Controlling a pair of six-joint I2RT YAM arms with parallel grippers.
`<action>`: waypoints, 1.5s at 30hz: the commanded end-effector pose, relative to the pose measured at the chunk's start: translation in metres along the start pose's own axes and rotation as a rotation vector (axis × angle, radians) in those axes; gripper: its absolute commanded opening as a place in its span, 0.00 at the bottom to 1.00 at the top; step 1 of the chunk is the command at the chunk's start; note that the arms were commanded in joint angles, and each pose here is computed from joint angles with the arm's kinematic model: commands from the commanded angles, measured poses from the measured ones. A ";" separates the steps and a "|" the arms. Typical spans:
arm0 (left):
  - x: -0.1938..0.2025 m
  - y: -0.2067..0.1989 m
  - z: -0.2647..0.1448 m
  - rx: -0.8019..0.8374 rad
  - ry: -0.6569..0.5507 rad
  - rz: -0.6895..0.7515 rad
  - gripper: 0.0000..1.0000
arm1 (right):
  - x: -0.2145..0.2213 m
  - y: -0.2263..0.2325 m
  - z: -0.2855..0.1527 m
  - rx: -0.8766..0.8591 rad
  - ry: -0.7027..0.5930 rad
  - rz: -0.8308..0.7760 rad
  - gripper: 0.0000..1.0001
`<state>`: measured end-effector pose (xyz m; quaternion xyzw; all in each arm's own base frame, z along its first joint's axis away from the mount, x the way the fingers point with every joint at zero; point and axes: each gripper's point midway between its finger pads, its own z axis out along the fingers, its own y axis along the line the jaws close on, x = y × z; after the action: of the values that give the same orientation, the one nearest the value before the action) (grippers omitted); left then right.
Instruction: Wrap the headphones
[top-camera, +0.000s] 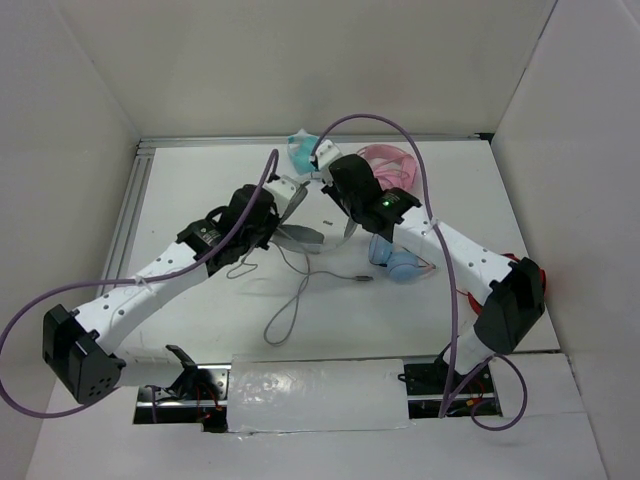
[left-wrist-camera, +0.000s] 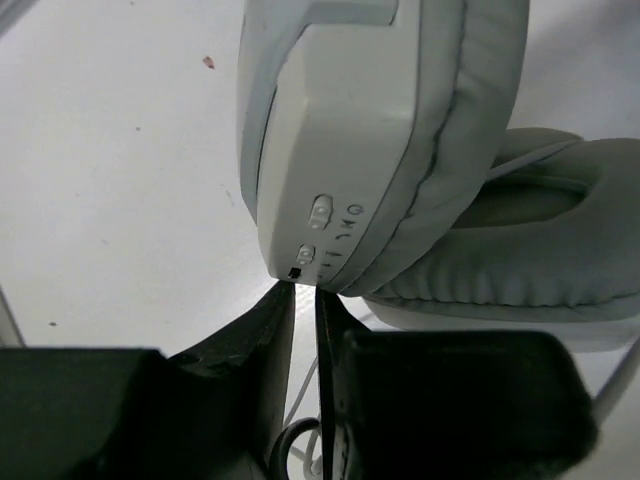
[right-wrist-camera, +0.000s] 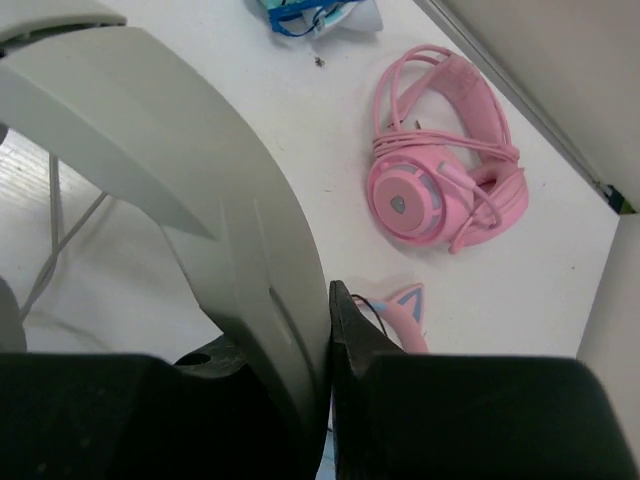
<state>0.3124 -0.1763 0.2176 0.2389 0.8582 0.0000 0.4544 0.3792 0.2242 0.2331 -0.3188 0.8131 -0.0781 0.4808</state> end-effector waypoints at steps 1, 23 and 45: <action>-0.094 0.046 -0.017 -0.191 -0.306 0.073 0.35 | 0.023 0.028 -0.027 -0.216 0.065 -0.288 0.00; -0.125 0.064 0.010 -0.050 -0.527 0.052 0.50 | -0.012 0.103 -0.135 -0.915 -0.258 -0.309 0.00; -0.044 -0.021 0.049 0.598 -0.426 -0.267 0.99 | -0.153 -0.018 -0.225 -0.603 -0.444 0.465 0.00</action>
<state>0.3797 -0.1914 0.1970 0.1933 0.7896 -0.2600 0.5211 0.2723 0.2507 0.4164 -0.2862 0.7611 0.2688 0.5162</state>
